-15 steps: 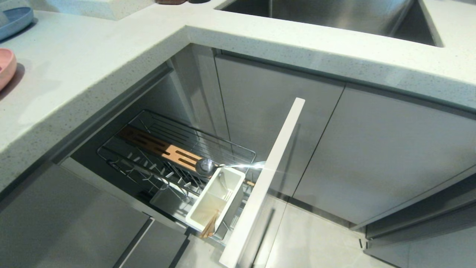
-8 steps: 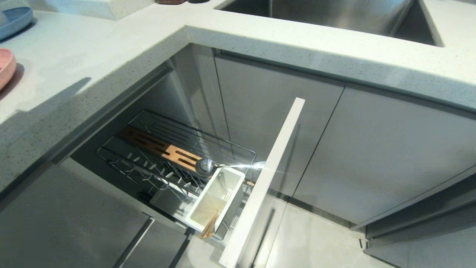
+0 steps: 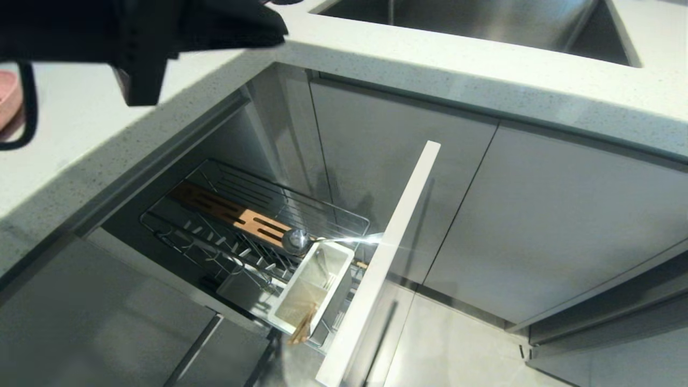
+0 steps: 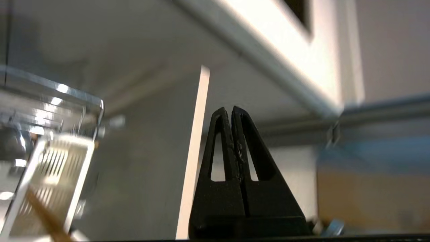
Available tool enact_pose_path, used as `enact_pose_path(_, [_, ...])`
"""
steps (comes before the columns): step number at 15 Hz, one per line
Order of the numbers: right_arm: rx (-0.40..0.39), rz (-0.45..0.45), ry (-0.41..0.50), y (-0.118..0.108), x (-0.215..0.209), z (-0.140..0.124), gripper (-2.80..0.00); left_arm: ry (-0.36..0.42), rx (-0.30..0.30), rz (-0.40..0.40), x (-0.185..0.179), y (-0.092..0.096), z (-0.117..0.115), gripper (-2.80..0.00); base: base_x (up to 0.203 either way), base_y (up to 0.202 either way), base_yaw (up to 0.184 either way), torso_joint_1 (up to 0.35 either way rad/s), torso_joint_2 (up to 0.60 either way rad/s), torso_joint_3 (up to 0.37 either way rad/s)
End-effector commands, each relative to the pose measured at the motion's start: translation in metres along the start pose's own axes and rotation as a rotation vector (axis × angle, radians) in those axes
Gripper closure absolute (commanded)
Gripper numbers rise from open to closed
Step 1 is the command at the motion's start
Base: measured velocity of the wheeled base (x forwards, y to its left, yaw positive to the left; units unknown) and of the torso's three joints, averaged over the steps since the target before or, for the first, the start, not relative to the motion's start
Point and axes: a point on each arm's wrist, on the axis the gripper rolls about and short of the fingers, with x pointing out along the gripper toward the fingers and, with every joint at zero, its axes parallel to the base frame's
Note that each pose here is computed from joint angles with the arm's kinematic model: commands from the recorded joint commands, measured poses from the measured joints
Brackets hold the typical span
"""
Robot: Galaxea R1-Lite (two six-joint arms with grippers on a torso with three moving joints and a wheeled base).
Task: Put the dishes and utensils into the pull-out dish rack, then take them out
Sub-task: Close the cupboard
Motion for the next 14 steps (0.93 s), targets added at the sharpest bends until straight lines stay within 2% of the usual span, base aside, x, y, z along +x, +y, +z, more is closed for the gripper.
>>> enact_pose_path(1, [0.001, 0.001, 0.001, 0.000, 0.000, 0.000, 0.00, 0.122, 0.050, 0.010, 0.020, -0.008, -0.029, 0.00, 0.000, 0.000, 0.000, 0.000, 0.00, 0.000])
enact_pose_path(2, [0.000, 0.001, 0.002, 0.000, 0.000, 0.000, 0.00, 0.177, 0.073, 0.016, 0.023, -0.009, -0.040, 0.00, 0.000, 0.000, 0.000, 0.000, 0.00, 0.000])
enact_pose_path(6, [0.000, 0.000, 0.001, 0.000, 0.000, 0.000, 0.00, 0.247, 0.094, -0.032, 0.030, -0.022, -0.055, 0.00, 0.000, 0.000, 0.000, 0.000, 0.00, 0.000])
enact_pose_path(9, [0.000, 0.001, 0.001, 0.000, 0.000, 0.000, 0.00, 0.345, 0.135, -0.058, 0.042, -0.036, -0.083, 0.00, 0.000, 0.000, 0.000, 0.000, 0.00, 0.000])
enact_pose_path(12, [0.000, 0.001, 0.000, 0.000, 0.000, 0.000, 0.00, 0.437, 0.198, -0.019, 0.052, -0.040, -0.106, 0.00, 0.000, 0.000, 0.000, 0.000, 0.00, 0.000])
enact_pose_path(14, [0.001, 0.001, 0.001, 0.000, 0.000, 0.000, 0.00, 0.516, 0.260, 0.035, 0.056, -0.039, -0.121, 0.00, 0.000, 0.000, 0.000, 0.000, 0.00, 0.000])
